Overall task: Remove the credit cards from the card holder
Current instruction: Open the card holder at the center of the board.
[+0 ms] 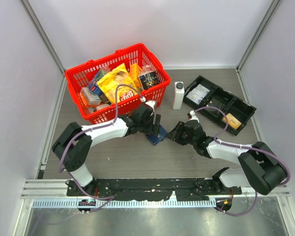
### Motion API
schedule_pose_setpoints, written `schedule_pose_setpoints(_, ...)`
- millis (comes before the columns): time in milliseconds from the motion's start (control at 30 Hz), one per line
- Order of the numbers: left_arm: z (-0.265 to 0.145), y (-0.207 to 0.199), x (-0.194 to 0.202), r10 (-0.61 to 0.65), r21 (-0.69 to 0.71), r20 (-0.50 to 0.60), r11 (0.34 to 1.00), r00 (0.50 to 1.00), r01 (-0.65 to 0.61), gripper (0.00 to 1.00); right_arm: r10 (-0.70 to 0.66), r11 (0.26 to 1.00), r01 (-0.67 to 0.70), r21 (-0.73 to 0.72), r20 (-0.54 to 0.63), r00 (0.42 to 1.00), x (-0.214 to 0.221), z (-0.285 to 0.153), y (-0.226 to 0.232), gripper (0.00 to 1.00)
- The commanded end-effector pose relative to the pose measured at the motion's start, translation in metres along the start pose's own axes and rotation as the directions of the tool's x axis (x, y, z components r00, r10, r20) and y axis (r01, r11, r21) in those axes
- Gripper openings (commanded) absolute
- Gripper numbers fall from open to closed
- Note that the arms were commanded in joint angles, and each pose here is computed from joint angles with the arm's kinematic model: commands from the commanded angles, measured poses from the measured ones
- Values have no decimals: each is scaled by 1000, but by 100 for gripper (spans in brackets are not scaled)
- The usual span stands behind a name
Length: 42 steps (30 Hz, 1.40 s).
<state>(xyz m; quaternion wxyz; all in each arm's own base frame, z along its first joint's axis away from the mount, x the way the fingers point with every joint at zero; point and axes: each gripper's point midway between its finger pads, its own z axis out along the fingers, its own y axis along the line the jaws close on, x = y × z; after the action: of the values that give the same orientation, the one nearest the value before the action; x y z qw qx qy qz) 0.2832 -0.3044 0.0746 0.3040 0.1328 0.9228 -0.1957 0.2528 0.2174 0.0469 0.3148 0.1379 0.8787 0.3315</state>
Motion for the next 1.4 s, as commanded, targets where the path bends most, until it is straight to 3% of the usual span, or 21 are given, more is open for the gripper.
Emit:
schedule_pose_setpoints(0,15,-4,-19,28,1,45,1000,999,-28,77,20,998,-18,-60,35,999,-6,9,12,43)
schedule_pose_setpoints(267,26,-2,6,-13,9,-32,1000,999,13,63,-20,999,20,-51,-7,1000,-2,26,10,42)
schedule_pose_setpoints(433,20,-12,23,-110,69,-83,991,990,116,58,-83,995,81,-62,-38,996,-7,32,12,41)
schedule_pose_setpoints(700,7,-33,47,-268,162,-111,945,957,283,59,-231,973,228,-40,-102,968,-21,40,6,39)
schedule_pose_setpoints(900,-6,-12,30,-278,48,24,960,960,277,62,-251,967,244,-68,-129,959,-18,35,10,38)
schedule_pose_setpoints(1100,-21,21,16,-328,-96,162,933,931,346,63,-269,962,264,-69,-91,959,-28,15,21,41)
schedule_pose_setpoints(1367,6,6,28,-347,-76,65,933,936,351,58,-294,955,289,-67,-75,953,-25,0,38,41)
